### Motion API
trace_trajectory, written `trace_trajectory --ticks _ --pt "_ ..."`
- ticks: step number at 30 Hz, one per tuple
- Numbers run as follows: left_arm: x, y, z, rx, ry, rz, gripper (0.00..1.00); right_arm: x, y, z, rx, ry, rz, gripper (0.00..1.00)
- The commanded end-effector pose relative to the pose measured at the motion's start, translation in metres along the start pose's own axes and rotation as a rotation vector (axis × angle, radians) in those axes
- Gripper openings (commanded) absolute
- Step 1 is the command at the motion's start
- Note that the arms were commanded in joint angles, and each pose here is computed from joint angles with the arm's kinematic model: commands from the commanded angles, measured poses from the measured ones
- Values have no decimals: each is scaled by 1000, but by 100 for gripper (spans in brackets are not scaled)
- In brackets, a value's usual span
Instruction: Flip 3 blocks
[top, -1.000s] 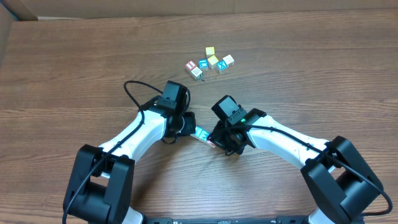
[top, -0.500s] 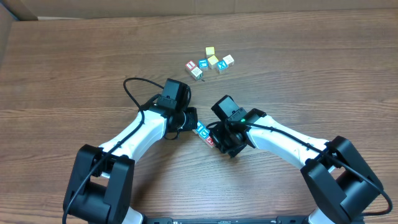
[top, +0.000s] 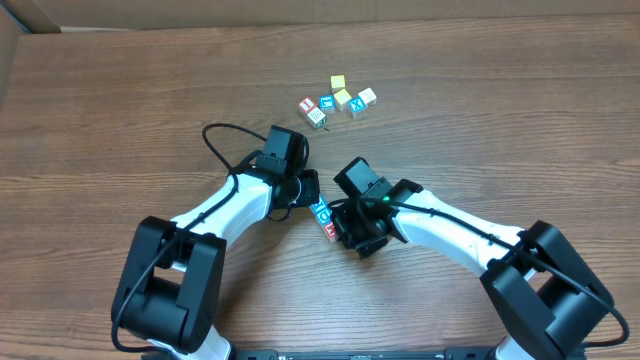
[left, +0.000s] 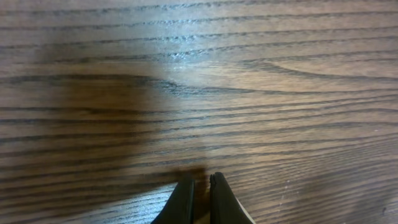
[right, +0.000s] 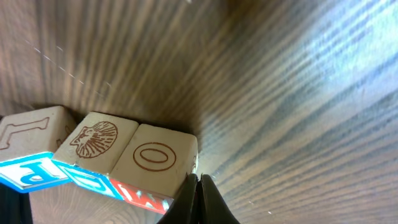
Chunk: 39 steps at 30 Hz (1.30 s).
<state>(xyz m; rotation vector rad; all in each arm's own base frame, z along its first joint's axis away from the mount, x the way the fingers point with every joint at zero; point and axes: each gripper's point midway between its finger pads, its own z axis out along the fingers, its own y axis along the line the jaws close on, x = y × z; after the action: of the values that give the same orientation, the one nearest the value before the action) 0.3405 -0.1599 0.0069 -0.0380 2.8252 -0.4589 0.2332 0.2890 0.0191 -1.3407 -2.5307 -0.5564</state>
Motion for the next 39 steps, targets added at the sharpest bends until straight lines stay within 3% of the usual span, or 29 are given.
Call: trace_trajectory --ticks 1,9,17,23,39 --pt "15 -4 9 24 62 -6 4 10 8 0 -32 6 8 4" --pt "13 -5 9 28 51 -3 4 16 6 4 -34 -23 20 12" --pt "9 -4 9 22 37 -1 4 15 5 4 -28 -28 21 13" --pt "5 1 9 -7 17 0 4 13 -3 4 4 -37 30 4" --pt "-11 8 5 -63 -44 5 8 15 11 -20 -77 -74 -56 4"
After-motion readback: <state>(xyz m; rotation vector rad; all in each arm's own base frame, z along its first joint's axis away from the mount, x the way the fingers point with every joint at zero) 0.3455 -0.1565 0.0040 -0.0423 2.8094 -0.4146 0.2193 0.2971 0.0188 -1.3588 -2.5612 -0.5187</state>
